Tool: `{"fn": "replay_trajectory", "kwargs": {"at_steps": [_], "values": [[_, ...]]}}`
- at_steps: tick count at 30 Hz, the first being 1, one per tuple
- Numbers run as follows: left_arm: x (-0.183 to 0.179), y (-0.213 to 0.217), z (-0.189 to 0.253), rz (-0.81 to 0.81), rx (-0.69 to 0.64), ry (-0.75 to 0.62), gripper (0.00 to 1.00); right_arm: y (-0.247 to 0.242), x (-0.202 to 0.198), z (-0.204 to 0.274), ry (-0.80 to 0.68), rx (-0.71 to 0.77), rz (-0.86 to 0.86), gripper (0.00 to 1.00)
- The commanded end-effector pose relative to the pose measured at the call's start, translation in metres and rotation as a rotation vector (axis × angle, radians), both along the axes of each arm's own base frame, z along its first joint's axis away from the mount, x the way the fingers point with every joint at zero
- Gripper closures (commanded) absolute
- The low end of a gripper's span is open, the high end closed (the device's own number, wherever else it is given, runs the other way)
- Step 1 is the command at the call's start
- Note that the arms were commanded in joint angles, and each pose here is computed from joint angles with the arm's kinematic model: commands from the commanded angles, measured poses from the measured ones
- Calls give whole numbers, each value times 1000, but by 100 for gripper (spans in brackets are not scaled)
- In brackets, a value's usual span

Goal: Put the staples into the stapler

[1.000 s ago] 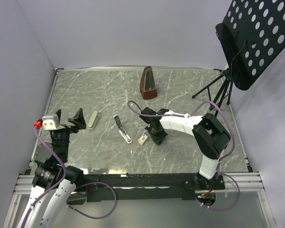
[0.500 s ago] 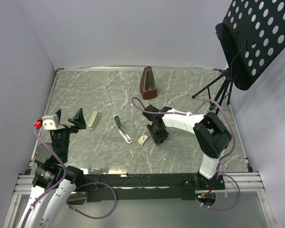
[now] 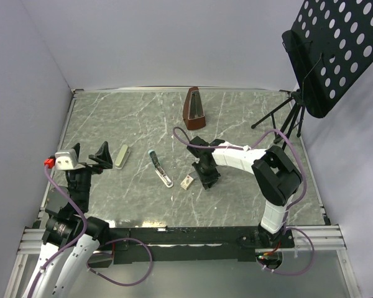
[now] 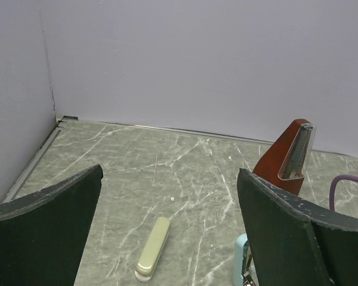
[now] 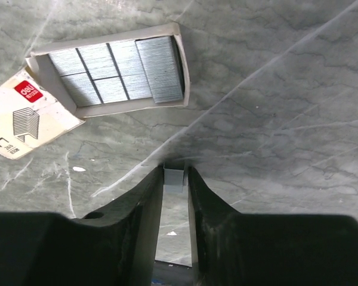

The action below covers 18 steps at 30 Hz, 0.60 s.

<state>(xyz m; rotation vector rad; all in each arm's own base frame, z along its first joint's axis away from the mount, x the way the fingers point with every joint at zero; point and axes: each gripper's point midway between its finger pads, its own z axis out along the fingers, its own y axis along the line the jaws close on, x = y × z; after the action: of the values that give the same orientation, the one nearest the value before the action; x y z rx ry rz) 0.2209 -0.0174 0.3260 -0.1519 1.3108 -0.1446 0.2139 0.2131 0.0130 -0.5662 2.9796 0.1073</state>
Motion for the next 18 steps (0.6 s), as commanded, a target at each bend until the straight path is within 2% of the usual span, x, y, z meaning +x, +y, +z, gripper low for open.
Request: {"fn": "replay_trajectory", "kwargs": {"at_steps": [1,4,10,18], "values": [[-3,0,8,-9,-24,-37,1,-2,2,-2,4,-22,-9,75],[-3,-1,8,-11,-25,-37,1,-1,6,3,-20,-22,2,81],[-3,-1,8,-11,-26,-36,1,14,22,36,-149,9,64,83],[-5,1,9,-8,-32,-41,1,58,52,96,-339,154,126,83]]}}
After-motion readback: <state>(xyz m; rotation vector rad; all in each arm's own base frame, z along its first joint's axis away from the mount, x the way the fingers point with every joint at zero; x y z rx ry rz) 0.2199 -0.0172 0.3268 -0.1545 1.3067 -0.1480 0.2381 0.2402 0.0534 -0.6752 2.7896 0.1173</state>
